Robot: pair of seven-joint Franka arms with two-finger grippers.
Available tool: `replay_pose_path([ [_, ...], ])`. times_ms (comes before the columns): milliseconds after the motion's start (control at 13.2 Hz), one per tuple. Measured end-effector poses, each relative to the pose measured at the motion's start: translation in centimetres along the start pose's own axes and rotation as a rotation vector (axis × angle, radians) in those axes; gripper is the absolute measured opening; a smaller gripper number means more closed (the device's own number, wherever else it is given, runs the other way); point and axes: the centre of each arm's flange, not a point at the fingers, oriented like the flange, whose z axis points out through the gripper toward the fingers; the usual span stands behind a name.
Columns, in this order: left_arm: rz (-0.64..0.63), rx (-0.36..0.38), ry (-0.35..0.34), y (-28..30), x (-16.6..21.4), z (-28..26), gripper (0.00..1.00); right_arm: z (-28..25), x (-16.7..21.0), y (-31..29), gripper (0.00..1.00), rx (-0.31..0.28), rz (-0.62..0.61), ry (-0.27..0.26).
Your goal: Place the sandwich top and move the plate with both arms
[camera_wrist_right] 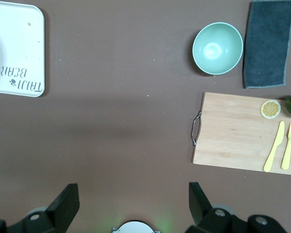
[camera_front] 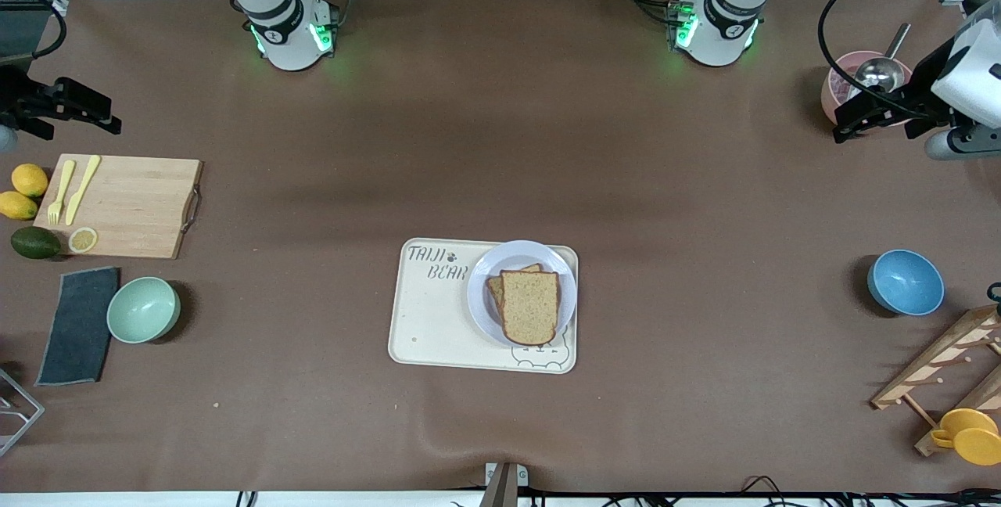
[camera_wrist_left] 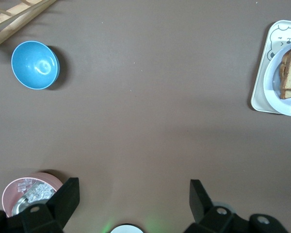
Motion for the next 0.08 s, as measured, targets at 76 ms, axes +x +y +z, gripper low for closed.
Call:
replay_pose_path([
  [76,0.0,0.0,-0.001,0.0,0.02,0.03,1.0,0.0,0.0,0.0,1.0,0.0,0.0,0.0],
])
